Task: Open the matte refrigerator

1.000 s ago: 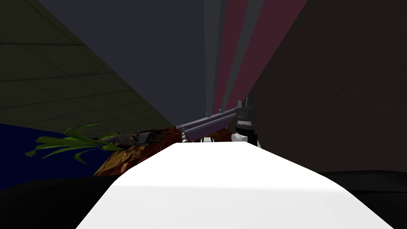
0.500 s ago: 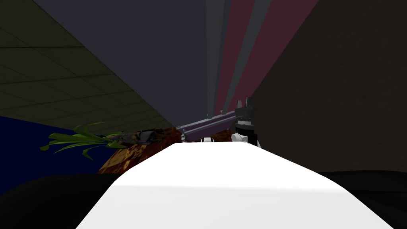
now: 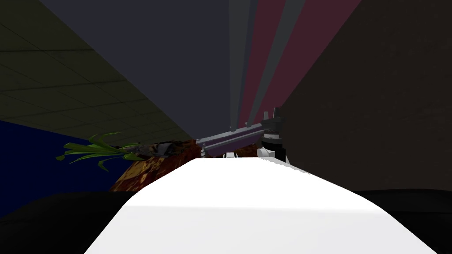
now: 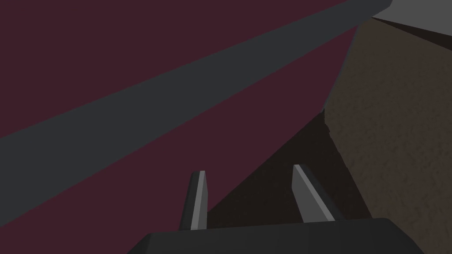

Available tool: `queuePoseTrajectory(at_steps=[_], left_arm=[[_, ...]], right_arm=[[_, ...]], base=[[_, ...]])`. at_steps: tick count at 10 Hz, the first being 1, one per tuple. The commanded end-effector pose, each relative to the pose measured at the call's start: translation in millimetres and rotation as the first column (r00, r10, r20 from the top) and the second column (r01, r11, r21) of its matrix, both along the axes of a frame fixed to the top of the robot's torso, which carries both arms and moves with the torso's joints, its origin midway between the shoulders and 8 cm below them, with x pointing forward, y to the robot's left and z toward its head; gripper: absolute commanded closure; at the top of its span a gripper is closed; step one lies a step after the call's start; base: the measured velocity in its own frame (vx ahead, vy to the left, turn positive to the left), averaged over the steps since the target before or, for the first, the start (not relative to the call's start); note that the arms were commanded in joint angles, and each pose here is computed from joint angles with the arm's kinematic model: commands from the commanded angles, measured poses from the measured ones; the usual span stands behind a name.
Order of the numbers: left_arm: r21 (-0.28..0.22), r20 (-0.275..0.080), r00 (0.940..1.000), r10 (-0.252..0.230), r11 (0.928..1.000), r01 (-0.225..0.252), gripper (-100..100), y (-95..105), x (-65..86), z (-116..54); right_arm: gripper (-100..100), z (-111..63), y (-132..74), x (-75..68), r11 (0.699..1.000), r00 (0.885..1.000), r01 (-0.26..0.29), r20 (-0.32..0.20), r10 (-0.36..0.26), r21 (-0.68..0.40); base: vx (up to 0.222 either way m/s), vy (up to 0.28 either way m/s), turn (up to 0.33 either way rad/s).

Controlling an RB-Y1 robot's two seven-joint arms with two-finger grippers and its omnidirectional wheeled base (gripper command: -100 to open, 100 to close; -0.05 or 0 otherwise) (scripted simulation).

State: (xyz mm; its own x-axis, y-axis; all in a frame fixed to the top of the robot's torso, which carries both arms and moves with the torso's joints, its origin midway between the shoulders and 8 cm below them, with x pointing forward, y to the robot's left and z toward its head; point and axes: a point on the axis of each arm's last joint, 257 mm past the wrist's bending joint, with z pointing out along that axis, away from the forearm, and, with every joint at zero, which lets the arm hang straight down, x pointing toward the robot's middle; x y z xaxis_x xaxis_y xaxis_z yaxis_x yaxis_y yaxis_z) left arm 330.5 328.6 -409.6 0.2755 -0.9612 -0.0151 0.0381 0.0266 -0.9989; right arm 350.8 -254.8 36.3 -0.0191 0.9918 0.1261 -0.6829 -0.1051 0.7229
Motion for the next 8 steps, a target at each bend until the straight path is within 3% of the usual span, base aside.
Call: queuePoseTrajectory(at_steps=[1,7,8], left_arm=[[-0.009,-0.029,0.9995,-0.009,0.9999,0.009,100,-2.1,2.3,-4.9],[-0.011,-0.043,0.9989,-0.021,0.9997,0.02,100,-5.5,-0.2,-6.8],[-0.008,-0.029,0.9994,-0.018,0.9998,0.018,100,-3.7,3.1,-2.7]], right_arm=[[0,0.0,0.0,0.0,1.0,1.0,0.0,0.0,0.0,0.0],[0,0.0,0.0,0.0,1.0,1.0,0.0,0.0,0.0,0.0],[0,0.0,0.0,0.0,1.0,1.0,0.0,0.0,0.0,0.0]], base=[[-0.214,-0.054,0.012],[-0.173,-0.052,0.019],[-0.107,-0.037,0.015]])
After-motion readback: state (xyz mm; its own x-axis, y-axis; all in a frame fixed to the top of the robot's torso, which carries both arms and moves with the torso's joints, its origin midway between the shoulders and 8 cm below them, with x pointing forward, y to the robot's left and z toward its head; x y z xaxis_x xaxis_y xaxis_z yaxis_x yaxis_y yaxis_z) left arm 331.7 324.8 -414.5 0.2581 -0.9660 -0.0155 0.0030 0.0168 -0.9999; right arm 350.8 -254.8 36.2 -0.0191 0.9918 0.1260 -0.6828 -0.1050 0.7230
